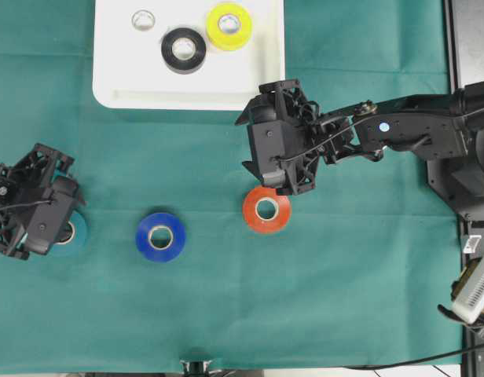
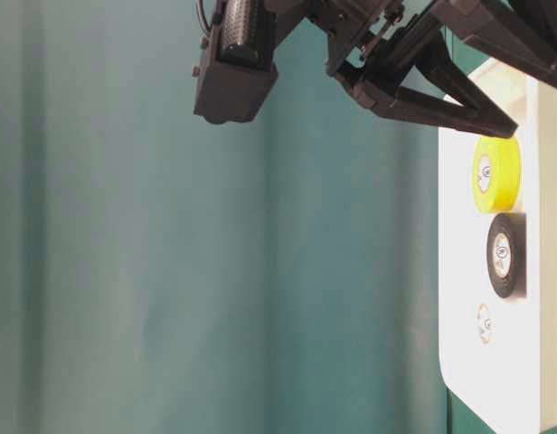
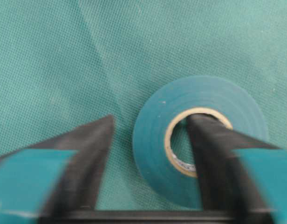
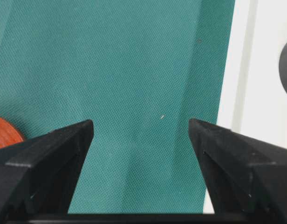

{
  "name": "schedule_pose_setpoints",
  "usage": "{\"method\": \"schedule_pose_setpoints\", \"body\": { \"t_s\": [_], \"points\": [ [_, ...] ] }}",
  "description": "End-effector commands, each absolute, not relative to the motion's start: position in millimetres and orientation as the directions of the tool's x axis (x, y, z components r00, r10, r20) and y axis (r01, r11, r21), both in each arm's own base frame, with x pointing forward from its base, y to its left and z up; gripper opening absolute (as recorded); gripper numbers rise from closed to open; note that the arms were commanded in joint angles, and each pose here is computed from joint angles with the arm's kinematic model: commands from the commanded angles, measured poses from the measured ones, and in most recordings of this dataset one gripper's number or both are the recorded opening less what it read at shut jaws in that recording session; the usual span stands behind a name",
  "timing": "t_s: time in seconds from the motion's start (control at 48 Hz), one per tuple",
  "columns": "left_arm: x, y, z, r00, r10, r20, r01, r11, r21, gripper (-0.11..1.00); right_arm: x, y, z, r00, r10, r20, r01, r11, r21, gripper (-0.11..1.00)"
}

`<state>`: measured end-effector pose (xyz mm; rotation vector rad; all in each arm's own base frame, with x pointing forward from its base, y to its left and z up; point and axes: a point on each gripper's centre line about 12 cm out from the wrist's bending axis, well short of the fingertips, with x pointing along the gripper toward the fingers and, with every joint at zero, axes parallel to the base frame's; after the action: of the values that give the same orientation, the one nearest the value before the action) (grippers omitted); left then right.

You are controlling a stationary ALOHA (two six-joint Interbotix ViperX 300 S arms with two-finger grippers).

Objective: Put the tape alternately from left to right into the white case.
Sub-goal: 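Lower the left gripper onto the teal tape roll and close it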

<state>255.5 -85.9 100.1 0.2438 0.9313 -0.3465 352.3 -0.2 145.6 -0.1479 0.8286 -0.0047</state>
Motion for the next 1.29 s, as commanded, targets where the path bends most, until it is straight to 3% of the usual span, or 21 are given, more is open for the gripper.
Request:
{"method": "schedule_pose_setpoints", "body": {
  "t_s": [0.0, 0.063, 0.125, 0.625, 0.98, 1.271],
  "points": [
    [260.9, -90.8, 112.1, 0.581, -0.203, -0.788, 0.398, 0.915, 0.057, 0.47, 354.7, 0.8, 157.5, 0.705, -0.056, -0.707, -0.051, 0.99, -0.129, 0.85],
    [261.2, -91.4, 113.8, 0.585, -0.206, -0.785, 0.399, 0.915, 0.058, 0.3, 354.6, 0.8, 158.1, 0.706, -0.056, -0.706, -0.05, 0.99, -0.129, 0.85],
    [261.8, -91.6, 115.5, 0.59, -0.207, -0.781, 0.399, 0.915, 0.058, 0.22, 354.7, 0.8, 157.5, 0.705, -0.056, -0.707, -0.051, 0.99, -0.129, 0.85],
    [263.3, -92.6, 117.5, 0.594, -0.21, -0.777, 0.4, 0.915, 0.059, 0.22, 353.9, 0.8, 156.6, 0.702, -0.056, -0.71, -0.051, 0.99, -0.129, 0.85],
    [276.1, -103.8, 145.7, 0.656, -0.248, -0.712, 0.415, 0.907, 0.067, 0.22, 352.6, 0.8, 155.7, 0.7, -0.057, -0.712, -0.051, 0.99, -0.129, 0.85],
    [276.1, -104.4, 151.6, 0.655, -0.249, -0.714, 0.417, 0.907, 0.066, 0.22, 350.0, 0.7, 152.2, 0.692, -0.057, -0.719, -0.052, 0.99, -0.128, 0.85]
  ]
}}
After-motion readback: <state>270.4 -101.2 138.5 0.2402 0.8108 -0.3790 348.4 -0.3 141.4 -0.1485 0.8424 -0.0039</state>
